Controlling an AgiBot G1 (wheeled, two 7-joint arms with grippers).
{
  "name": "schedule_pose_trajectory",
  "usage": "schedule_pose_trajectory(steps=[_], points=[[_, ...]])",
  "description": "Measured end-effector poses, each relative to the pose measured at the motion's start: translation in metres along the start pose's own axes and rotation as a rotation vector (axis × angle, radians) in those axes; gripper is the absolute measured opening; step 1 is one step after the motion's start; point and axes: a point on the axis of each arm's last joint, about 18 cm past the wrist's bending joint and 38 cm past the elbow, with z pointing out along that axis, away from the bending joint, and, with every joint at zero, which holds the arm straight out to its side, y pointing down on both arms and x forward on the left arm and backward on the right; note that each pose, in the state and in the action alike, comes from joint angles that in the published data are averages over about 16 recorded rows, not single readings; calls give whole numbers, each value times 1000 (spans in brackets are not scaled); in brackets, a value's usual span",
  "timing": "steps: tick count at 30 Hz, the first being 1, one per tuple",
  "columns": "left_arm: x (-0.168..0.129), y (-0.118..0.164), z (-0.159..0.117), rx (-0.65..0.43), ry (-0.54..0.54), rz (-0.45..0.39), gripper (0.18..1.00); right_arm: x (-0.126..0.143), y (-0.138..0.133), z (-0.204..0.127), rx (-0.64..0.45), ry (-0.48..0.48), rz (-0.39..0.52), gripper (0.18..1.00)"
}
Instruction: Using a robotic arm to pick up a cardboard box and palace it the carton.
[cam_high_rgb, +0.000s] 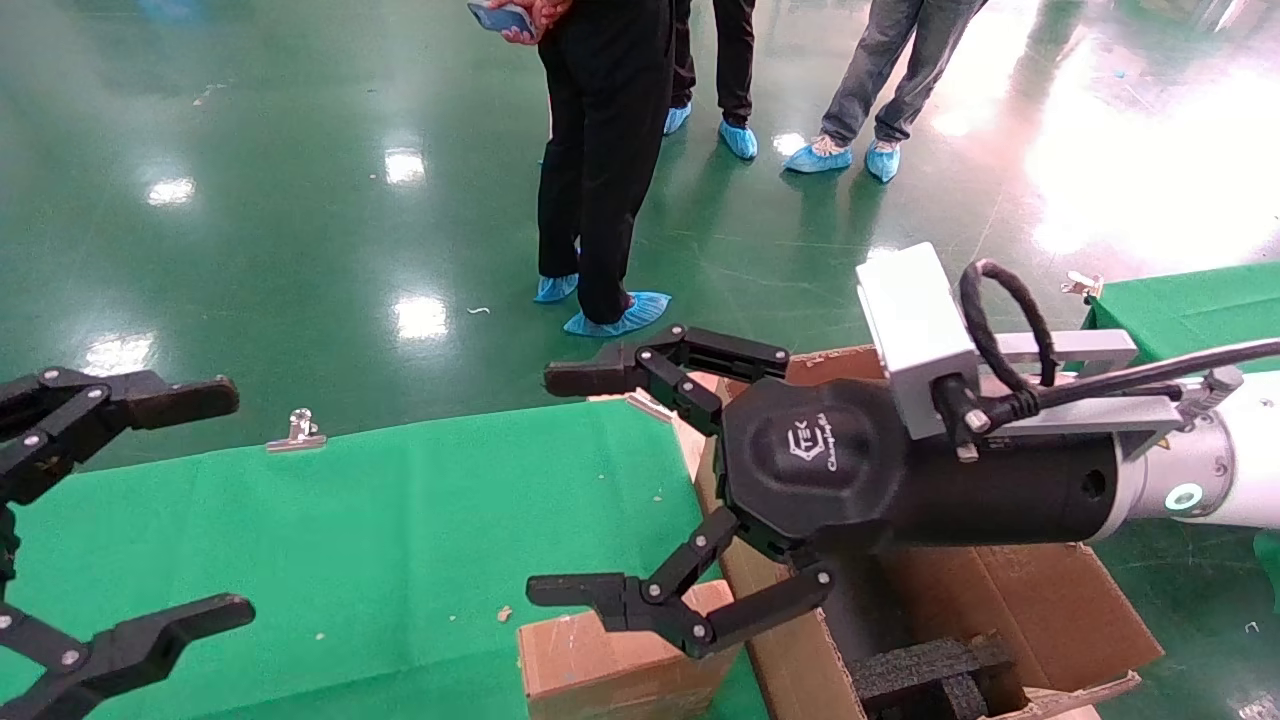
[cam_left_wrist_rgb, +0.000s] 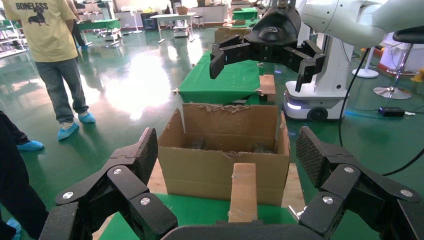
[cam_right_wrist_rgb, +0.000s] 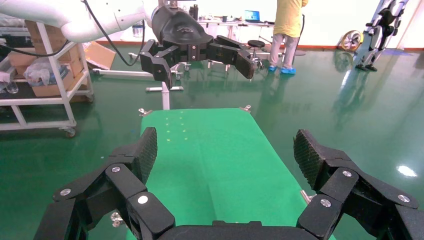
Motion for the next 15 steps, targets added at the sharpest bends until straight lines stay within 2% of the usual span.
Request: schedule_pose_trajectory(steps=[15], points=[[0, 0, 0, 0, 0, 0, 968, 0, 3, 0, -23, 0, 1, 1001]])
